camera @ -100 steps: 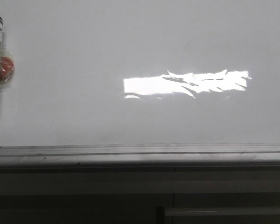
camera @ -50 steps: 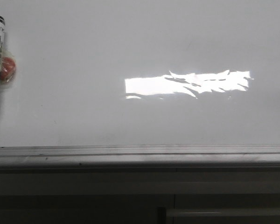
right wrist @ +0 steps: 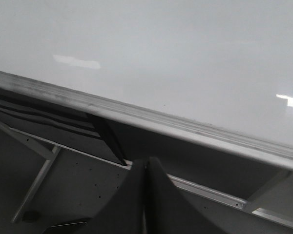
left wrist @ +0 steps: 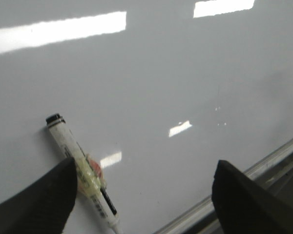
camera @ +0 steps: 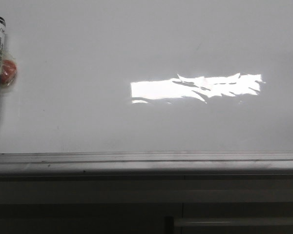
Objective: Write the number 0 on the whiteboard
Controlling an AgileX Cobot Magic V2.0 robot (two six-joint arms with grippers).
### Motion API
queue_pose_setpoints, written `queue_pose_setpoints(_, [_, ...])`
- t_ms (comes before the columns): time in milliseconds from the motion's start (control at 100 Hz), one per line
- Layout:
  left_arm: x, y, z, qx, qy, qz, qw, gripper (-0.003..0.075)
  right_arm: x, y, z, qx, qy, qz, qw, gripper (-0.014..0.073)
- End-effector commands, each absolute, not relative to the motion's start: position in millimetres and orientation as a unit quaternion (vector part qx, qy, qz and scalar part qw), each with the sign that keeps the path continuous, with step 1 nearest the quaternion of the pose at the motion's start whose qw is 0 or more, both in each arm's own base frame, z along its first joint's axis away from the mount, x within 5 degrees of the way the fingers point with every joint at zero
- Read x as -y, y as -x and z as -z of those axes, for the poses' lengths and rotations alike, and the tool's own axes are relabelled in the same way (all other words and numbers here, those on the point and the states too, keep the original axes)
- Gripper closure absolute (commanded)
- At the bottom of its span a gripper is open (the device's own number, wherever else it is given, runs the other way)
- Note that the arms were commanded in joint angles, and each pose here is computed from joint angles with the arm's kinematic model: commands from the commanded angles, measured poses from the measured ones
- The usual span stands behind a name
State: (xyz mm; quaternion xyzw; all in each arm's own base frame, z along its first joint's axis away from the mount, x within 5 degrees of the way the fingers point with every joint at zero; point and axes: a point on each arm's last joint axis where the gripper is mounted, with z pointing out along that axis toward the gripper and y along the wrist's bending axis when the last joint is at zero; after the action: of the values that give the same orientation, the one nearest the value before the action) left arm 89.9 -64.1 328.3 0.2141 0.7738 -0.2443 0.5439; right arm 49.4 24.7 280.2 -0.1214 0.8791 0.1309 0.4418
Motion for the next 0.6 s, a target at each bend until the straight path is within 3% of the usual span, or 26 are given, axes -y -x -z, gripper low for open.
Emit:
queue_pose_setpoints(0, [67.0,-98.0,-326.2,-0.777,-0.177,0.269,0.541,0.0200,-26.0,-55.2,-290.1,-0.862,0.124,-0.131,0.473,0.0663])
queue_pose_setpoints(240, [70.4,-106.2,-280.2,-0.819,-0.100,0.308,0.474,0.0217,-26.1,-55.7,-290.9,-0.860,0.123,-0.132,0.477,0.0663])
queue_pose_setpoints(430, [61.5,-112.5,-265.8,-0.815,-0.088,0.255,0.513,0.0220,-28.6,-57.9,-296.5,-0.843,0.113,-0.153,0.502,0.0664])
queue_pose_setpoints(590, [58.8,-114.1,-262.5,-0.812,-0.079,0.243,0.524,0.0220,-29.1,-63.1,-308.2,-0.806,0.101,-0.164,0.560,0.0664])
